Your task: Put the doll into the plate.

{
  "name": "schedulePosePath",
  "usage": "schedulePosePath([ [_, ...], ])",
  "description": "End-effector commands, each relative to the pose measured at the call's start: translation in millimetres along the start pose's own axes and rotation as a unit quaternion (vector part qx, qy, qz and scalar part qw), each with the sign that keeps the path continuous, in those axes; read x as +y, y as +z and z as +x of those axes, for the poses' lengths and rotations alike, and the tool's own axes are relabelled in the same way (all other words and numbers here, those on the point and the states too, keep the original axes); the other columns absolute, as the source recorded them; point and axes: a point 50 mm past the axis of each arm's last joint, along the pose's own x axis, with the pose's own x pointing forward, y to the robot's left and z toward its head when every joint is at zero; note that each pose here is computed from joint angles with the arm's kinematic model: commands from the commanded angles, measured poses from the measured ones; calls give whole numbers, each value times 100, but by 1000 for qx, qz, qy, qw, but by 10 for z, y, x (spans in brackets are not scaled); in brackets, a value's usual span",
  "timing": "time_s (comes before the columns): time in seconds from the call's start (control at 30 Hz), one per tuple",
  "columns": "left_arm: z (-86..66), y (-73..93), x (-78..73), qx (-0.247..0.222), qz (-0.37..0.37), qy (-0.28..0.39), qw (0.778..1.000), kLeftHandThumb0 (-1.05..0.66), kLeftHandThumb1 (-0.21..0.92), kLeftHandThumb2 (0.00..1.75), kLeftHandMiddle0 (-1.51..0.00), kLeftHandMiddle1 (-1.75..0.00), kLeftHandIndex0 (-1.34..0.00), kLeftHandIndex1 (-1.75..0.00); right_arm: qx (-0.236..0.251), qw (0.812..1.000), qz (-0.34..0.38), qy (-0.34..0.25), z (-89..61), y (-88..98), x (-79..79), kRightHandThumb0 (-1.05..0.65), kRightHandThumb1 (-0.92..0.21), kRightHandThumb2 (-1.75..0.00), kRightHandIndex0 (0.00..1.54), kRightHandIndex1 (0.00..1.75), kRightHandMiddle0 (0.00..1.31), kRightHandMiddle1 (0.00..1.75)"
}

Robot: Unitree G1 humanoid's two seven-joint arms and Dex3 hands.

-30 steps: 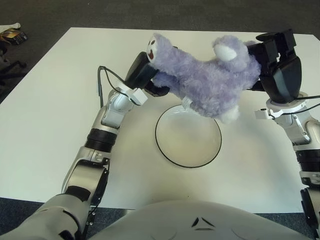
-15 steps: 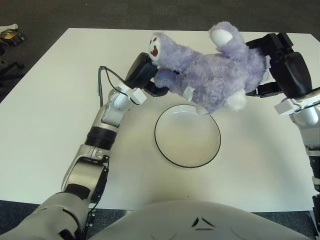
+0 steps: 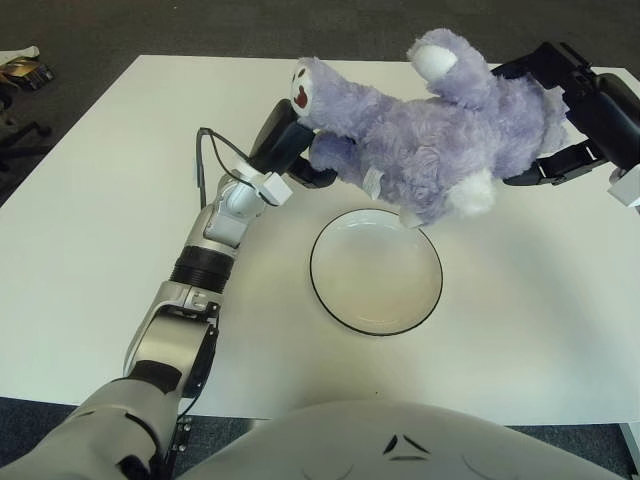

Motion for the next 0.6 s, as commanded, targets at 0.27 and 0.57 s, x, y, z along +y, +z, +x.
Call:
schedulePosePath([
  [0.27,64,7,67,-13,19,15,1000,0,-10,175,-97,-163,-69,-175,-2,1000,3,-8,-21,-1,-50,-97,-40,-85,2,102,0,96],
  [0.57,66,-4,63,-12,17,17,1000,0,-10,175,-96,-163,-69,-175,-2,1000,3,-8,-22,-1,-50,-97,-40,-85,2,102,0,96],
])
